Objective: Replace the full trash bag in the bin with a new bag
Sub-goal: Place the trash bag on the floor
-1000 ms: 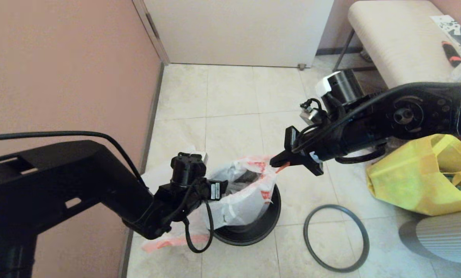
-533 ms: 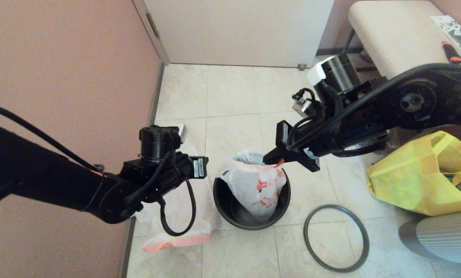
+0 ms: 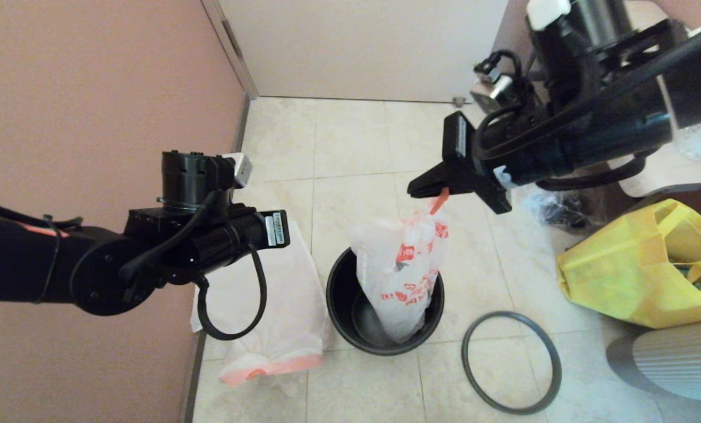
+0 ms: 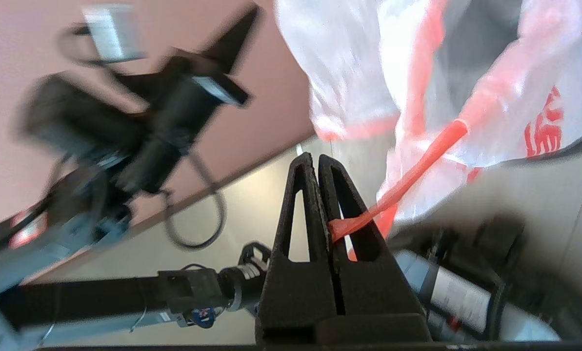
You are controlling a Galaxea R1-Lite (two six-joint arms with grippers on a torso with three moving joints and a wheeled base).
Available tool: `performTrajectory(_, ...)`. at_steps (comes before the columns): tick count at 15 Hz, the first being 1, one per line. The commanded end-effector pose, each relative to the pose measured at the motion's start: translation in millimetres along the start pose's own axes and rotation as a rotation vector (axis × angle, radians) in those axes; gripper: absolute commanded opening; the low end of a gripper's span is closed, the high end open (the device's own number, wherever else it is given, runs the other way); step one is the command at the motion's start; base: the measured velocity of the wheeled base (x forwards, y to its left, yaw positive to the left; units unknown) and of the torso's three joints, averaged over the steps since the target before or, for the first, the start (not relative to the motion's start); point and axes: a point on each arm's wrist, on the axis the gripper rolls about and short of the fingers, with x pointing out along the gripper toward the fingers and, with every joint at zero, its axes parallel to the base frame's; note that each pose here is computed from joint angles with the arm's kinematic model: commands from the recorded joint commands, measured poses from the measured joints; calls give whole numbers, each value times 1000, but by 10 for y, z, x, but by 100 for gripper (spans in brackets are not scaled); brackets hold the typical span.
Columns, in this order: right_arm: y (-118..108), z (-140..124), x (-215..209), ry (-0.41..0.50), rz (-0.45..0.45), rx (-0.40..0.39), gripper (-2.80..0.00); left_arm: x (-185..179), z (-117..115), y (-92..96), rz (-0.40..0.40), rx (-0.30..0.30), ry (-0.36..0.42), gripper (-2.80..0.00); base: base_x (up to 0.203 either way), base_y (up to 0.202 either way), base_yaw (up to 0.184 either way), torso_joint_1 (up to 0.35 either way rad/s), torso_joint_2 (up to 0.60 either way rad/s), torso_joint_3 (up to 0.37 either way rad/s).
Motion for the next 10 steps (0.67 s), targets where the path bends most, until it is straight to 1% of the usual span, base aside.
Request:
performTrajectory(1,239,-33,-561,-102,73,-78,-280,-44,55,-11,-7,-8,-22,-280,0,0,0,0,0,0)
performTrajectory(5,493,-181,-1265,-229,165,-204,-280,3,2,-60,-19,-1,-3,-280,0,0,0,0,0,0)
performTrajectory(6,533,-196,-1419,-284,177,-230,-280,13,-10,-60,-18,0,1,-280,0,0,0,0,0,0)
performTrajectory(8,624,-237,-1829,-448,210,-285,-280,28,-22,-62,-17,1,5,-280,0,0,0,0,0,0)
performTrajectory(9,653,-270,-2024,-523,215,-329,-280,43,-33,-64,-16,2,8,-280,0,0,0,0,0,0)
performTrajectory(10,683,-313,-2253,-619,216,-376,-280,61,-46,-67,-16,2,12,-280,0,0,0,0,0,0)
